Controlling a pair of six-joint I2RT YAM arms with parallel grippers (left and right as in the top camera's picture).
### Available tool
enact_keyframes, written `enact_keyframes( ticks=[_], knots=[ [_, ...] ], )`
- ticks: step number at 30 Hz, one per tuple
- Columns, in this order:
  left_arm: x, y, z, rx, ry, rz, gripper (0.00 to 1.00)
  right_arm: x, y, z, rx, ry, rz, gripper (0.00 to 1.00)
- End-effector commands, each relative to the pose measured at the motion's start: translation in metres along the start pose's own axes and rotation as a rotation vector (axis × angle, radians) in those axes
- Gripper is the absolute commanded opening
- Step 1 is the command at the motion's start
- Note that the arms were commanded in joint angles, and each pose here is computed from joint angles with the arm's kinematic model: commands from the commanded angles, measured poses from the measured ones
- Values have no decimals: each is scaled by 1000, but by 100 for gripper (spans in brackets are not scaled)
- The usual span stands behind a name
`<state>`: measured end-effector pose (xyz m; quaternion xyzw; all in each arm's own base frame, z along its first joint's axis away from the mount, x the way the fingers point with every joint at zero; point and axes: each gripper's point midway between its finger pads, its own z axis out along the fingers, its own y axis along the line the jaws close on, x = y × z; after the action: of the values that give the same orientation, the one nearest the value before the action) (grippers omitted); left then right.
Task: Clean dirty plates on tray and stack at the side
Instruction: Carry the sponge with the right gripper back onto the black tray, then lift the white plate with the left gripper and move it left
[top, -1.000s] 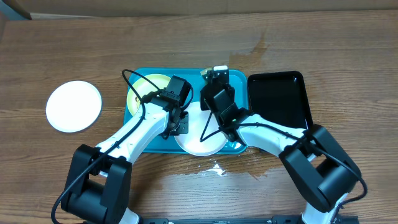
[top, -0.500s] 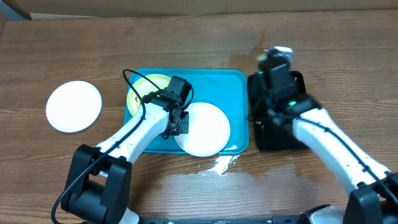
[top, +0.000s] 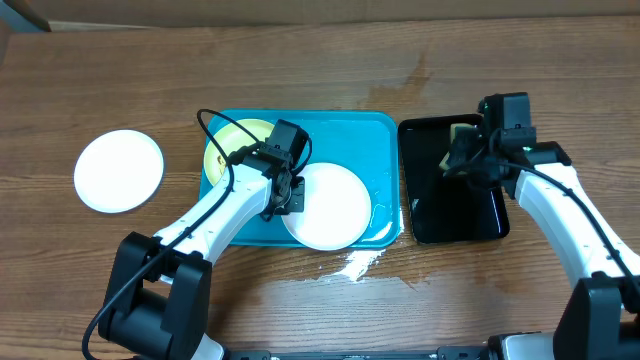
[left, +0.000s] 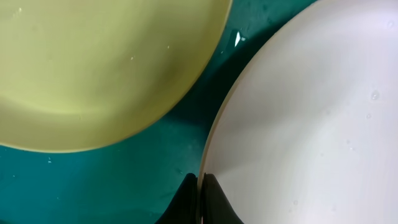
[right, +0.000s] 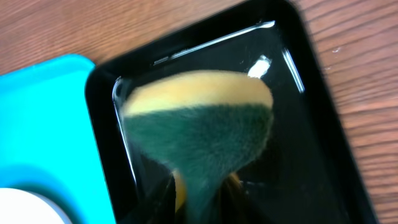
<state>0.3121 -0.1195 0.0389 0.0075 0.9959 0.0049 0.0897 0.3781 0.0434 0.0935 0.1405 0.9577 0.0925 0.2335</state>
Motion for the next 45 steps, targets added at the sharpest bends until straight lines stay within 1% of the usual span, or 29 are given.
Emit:
enact_keyframes(
  ticks=[1,2,4,5,7,8,9,17,23,28,31,37,42,45],
  knots=[
    [-12,-7,-6,12,-24,28,4,20,-2,13,-11,70,-9,48],
    [-14,-8,-8,12,-27,31,4,23,-5,16,2,79,-8,54],
    [-18,-9,-13,14,-33,49,4,27,-10,21,24,92,-6,72],
    [-21,-9,-16,11,-36,53,4,30,-11,24,27,102,-5,79],
    [-26,-5,-24,-18,-46,52,4,34,-13,27,33,116,-4,89],
    [-29,-2,-28,-36,-53,51,4,35,-13,28,34,120,-4,96],
    [-33,1,-33,-54,-62,51,4,35,-13,28,34,120,-4,100],
    [-61,18,-73,-174,-143,46,4,35,-13,28,34,119,-4,100],
    [-82,24,-98,-230,-216,79,4,35,-13,28,34,119,-4,100],
    [-97,32,-112,-343,-304,81,4,35,-13,28,34,119,-4,100],
    [-104,24,-126,-419,-379,114,4,35,-13,28,34,119,-4,100],
    [-112,-14,-155,-544,-536,262,4,35,-13,28,34,119,-4,100],
    [-113,-33,-178,-636,-653,287,4,35,-13,28,34,119,-3,100],
    [-114,-35,-190,-700,-698,296,4,34,-13,28,33,118,-4,100]
  ],
)
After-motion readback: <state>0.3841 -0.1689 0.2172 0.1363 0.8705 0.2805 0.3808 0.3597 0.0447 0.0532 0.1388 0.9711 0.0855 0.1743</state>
